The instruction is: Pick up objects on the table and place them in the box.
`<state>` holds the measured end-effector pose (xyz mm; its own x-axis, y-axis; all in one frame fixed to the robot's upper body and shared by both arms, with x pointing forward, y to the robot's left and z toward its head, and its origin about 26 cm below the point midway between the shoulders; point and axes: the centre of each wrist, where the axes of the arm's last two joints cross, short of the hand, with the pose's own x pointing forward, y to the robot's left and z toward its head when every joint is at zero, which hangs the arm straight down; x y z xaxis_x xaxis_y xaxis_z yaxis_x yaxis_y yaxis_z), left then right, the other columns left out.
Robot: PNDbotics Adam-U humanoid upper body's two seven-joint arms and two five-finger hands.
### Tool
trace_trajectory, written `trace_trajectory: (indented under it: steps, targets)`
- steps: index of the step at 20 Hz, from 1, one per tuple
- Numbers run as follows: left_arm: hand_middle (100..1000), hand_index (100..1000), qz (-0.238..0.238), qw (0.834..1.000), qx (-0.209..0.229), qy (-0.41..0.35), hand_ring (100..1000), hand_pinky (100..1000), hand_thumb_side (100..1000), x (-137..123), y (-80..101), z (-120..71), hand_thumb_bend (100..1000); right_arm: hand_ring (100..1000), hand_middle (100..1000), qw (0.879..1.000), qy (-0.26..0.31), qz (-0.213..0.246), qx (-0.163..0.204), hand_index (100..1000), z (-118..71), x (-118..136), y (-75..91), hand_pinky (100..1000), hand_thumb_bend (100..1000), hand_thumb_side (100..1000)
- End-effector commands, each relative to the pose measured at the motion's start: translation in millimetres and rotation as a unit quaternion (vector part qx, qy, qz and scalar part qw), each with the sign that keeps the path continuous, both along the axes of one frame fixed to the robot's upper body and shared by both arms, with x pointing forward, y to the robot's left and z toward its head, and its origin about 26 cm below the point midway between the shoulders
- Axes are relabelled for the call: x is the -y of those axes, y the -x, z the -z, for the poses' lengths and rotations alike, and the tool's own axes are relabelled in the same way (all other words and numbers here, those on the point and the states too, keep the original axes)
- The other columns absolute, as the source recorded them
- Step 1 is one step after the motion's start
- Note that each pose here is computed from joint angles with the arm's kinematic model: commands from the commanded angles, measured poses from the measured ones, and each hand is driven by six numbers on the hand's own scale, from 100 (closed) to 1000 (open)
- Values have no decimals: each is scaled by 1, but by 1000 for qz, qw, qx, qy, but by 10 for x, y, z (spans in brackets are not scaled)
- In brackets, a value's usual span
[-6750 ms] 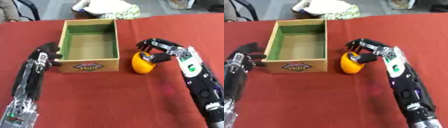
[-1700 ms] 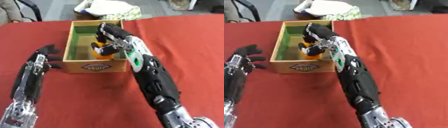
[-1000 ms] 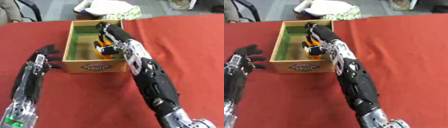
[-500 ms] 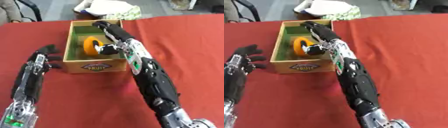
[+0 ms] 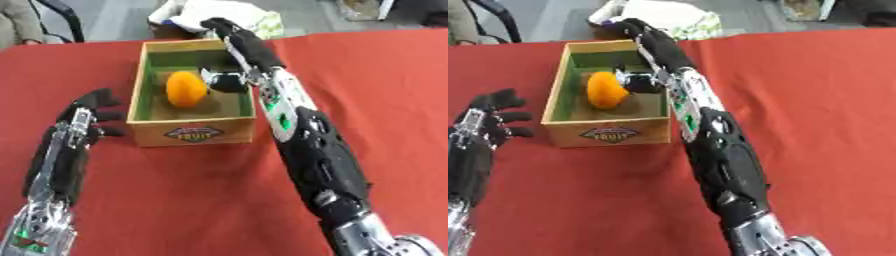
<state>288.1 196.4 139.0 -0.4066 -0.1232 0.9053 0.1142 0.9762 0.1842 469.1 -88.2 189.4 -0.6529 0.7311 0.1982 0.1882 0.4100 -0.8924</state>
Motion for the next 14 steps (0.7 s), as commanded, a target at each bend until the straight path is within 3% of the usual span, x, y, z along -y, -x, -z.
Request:
trace_trajectory:
  steps: [1, 14]
  targets:
    - [706, 837, 3, 1000, 11, -1, 713, 612, 892, 5, 4, -60, 100, 888, 913, 999, -17, 2, 33, 960, -253, 111, -16, 822, 100, 306]
    - [706, 837, -4, 1000, 11, -3, 715, 613, 895, -22, 2, -46, 100, 851, 839, 996, -90, 18, 12, 919, -440, 864, -98, 770, 100, 328]
